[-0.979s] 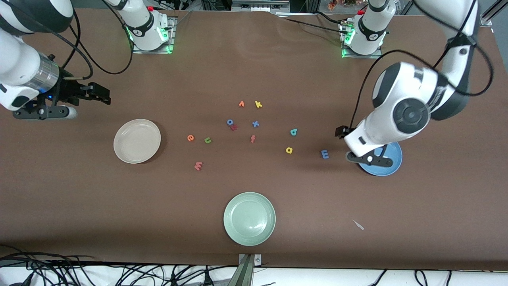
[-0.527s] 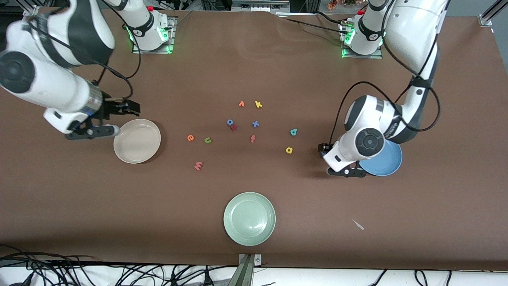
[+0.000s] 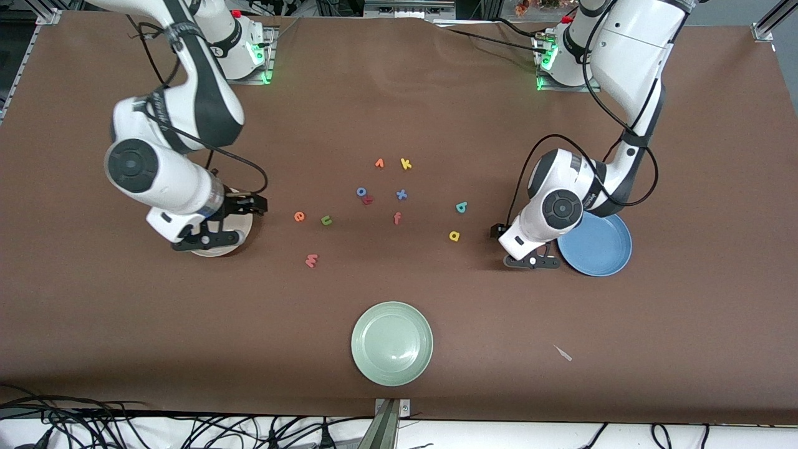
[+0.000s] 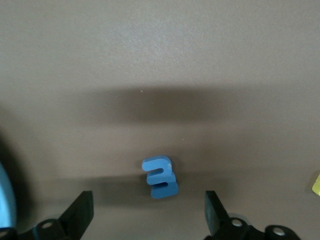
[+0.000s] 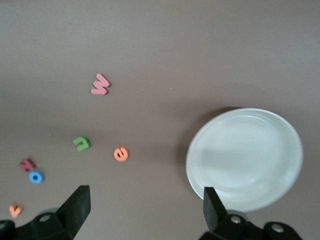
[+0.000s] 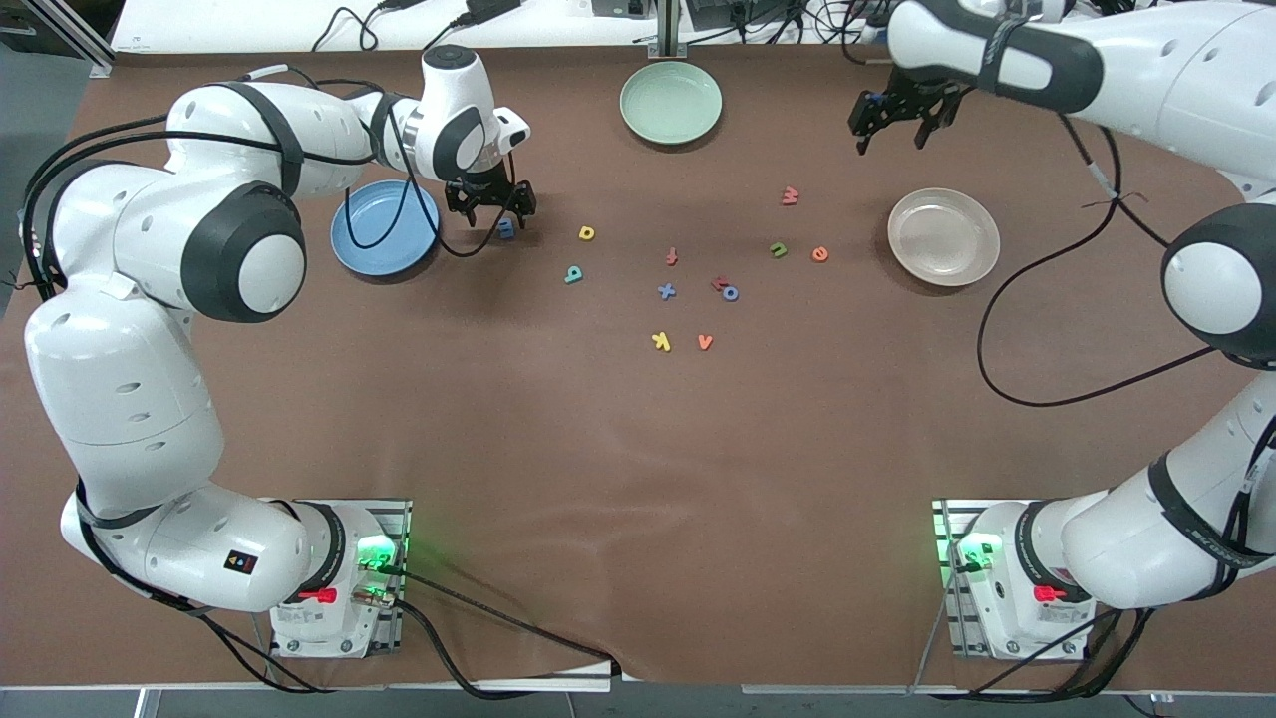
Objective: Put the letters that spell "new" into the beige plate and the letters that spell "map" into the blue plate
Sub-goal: 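Grasp the blue m with the left gripper while the right gripper reaches the orange e, then drop the blue m into the blue plate while the right gripper grasps the orange e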
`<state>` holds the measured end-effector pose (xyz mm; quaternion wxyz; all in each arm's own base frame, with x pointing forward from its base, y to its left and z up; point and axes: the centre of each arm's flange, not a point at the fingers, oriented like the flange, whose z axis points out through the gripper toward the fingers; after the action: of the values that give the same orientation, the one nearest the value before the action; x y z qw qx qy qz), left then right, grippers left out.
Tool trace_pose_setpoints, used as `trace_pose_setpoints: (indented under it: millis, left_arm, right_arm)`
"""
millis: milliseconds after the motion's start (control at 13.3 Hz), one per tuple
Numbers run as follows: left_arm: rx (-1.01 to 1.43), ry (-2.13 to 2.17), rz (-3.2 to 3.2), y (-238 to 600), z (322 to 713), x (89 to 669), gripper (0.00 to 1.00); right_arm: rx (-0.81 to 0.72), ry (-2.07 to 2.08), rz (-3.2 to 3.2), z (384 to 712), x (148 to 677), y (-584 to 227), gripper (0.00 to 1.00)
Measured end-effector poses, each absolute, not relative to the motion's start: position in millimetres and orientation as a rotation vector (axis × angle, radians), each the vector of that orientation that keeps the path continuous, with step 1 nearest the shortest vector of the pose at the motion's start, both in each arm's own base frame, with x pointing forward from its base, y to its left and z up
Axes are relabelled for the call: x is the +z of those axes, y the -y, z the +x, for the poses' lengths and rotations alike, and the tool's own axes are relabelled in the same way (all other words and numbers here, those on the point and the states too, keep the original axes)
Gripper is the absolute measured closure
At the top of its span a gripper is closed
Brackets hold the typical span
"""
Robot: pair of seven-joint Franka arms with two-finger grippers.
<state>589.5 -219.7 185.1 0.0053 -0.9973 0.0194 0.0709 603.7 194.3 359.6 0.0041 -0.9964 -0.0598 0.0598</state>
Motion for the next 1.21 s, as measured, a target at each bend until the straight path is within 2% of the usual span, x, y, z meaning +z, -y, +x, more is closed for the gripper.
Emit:
trace_pose_setpoints:
  millis: [377, 452, 753, 828, 1205]
  left_arm:
    - [0.2, -0.065, -3.13, 223, 589, 169, 0.14]
    - [0.203, -0.067, -3.129, 223, 588, 166, 0.22]
    - [0.18, -0.067, -3.135, 225, 591, 173, 0.7]
    - [0.176, -0.063, -3.134, 223, 593, 175, 0.73]
    - [0.235, -0.085, -3.111, 199, 613, 221, 0.73]
  right_arm:
    - [0.061, 0.164, -3.113, 580, 299, -206, 0.0]
    - [0.04, 0.154, -3.112, 571, 285, -213, 0.0]
    - [0.087, 0.119, -3.128, 543, 237, -245, 0.0]
    - [0.099, 0.118, -3.132, 541, 230, -247, 0.0]
    - [0.1, 0.113, -3.135, 541, 203, -246, 0.0]
